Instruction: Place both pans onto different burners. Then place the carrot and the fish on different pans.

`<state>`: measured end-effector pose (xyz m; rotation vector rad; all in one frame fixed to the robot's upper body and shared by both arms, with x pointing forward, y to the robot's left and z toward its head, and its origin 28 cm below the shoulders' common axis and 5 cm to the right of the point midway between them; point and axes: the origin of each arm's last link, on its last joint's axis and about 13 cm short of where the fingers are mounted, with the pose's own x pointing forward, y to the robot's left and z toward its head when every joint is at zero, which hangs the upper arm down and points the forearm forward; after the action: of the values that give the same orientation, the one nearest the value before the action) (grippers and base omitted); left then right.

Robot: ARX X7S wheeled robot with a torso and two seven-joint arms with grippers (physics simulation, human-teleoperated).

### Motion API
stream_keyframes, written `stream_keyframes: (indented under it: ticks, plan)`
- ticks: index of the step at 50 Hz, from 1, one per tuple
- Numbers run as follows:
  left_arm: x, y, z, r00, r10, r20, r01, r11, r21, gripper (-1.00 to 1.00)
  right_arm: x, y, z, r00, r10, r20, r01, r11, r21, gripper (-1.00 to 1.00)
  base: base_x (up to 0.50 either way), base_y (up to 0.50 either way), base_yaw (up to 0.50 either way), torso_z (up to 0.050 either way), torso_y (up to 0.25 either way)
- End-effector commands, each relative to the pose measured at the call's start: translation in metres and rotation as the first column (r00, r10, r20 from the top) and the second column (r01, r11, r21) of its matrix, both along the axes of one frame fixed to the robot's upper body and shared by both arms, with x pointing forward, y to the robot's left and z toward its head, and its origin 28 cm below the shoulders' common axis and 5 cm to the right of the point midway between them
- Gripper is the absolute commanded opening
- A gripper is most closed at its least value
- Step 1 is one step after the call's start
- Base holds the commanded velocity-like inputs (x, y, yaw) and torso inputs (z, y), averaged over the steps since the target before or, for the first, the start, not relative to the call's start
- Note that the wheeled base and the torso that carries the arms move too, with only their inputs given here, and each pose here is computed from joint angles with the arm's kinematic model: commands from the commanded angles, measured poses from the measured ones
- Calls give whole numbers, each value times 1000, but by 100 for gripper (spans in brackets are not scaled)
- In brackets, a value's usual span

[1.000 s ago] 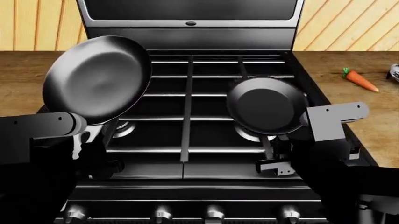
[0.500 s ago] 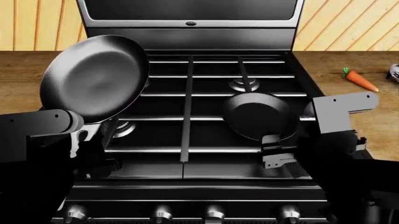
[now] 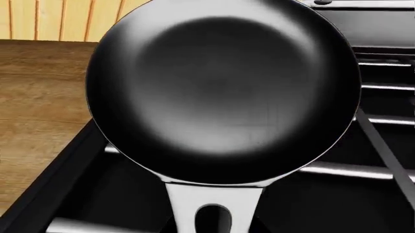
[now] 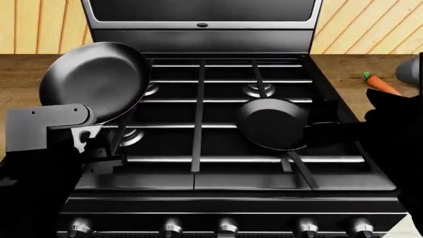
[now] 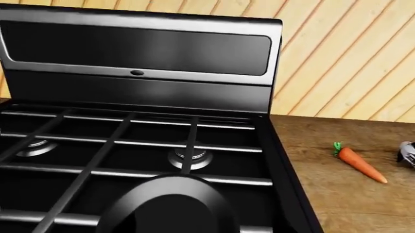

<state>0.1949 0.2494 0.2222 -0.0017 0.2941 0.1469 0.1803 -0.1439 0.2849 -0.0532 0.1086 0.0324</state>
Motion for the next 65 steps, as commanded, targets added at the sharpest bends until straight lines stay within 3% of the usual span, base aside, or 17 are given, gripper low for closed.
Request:
stream_keyframes:
  ticks: [1,11,37,38,52,65]
  plan:
    - [35,10,-3,999,50,8,-50,998,28,-100,-8,-5,6,999,-21,41,21,1000,18,100,0,0,0,0,0]
    - [43,12,-21,998,43,-47,-42,999,30,-100,-4,-6,0,999,-23,22,22,999,25,100,0,0,0,0,2]
    - [32,10,-50,993,23,-120,-23,1000,1,-100,-1,-3,-3,1000,-11,11,11,1000,28,100,0,0,0,1,2]
    - [32,10,-50,993,20,-118,-20,1000,1,100,-1,-3,-3,1000,-11,11,10,1000,28,100,0,0,-3,0,0]
    - [28,11,-28,999,10,-51,-9,1000,11,100,0,-3,-4,1000,-9,9,9,1000,29,100,0,0,0,0,0]
    - [11,6,43,983,-29,182,25,999,23,100,0,-3,-4,1000,-9,11,9,1000,28,100,0,0,0,0,0]
